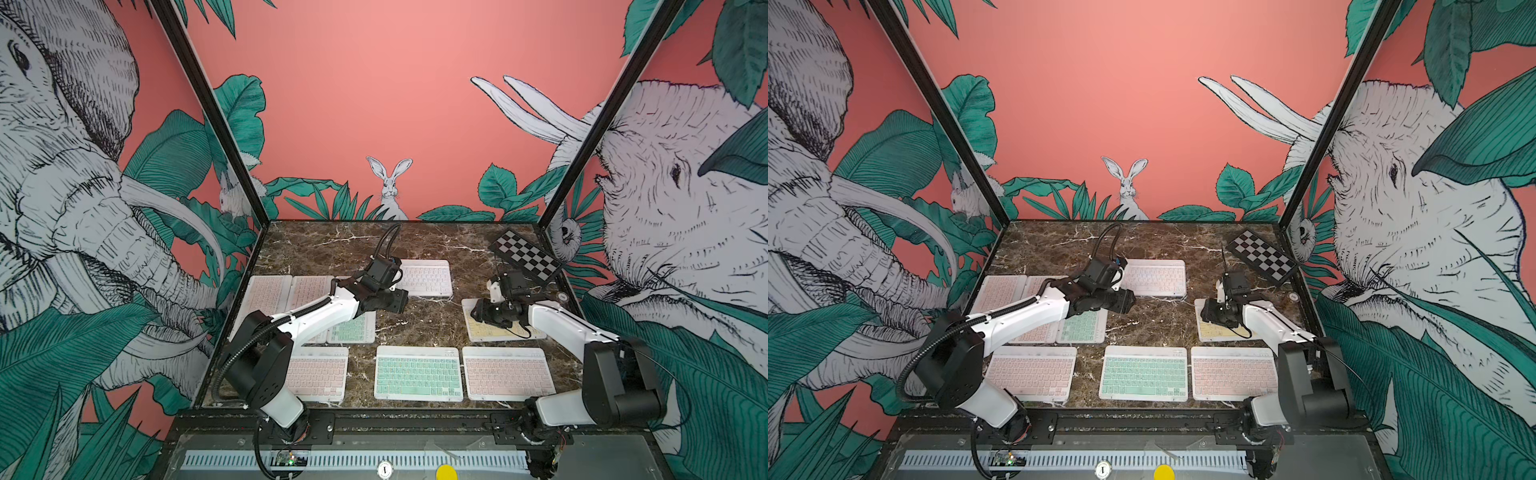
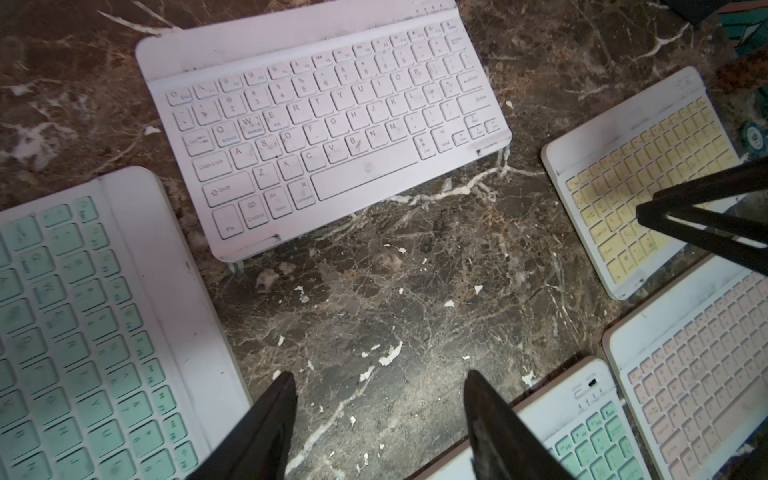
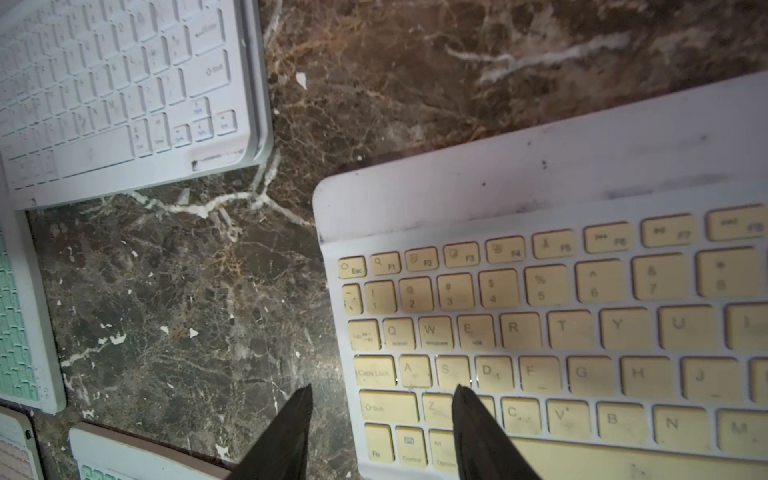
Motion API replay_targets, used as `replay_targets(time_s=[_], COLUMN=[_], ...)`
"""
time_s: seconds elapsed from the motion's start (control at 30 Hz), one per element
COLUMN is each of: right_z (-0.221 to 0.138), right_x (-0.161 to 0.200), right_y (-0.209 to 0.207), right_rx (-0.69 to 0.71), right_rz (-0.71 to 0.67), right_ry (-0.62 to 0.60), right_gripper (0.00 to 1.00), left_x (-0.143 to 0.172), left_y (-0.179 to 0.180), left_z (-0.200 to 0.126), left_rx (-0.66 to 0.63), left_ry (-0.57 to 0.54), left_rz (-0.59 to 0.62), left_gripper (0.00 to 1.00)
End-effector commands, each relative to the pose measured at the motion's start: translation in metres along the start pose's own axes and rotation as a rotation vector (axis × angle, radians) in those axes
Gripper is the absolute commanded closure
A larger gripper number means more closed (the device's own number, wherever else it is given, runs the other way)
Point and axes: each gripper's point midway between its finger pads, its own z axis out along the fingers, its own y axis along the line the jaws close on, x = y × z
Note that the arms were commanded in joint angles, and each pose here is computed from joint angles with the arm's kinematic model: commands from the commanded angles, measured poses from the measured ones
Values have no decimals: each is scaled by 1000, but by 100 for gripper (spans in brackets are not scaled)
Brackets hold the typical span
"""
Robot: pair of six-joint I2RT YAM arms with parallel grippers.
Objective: Stack the numeric keypads
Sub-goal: Move the numeric keypad to the center of the board.
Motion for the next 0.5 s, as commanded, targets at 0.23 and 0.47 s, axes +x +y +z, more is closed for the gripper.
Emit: replay_targets(time_s=[0.23,0.47], right_z=[22,35], right_x=[8,14], right_y=[-2,10], right_rx=[14,-14], right_rz=[-24,-42], right_ry=[24,39], right_gripper=[47,47], left_x=[-5,-4], left_y=[-10,-10], left_z=[4,9], left_rx=[37,27], left_ry=[-14,-3], left_rz=[-18,-11], left_gripper=[34,34])
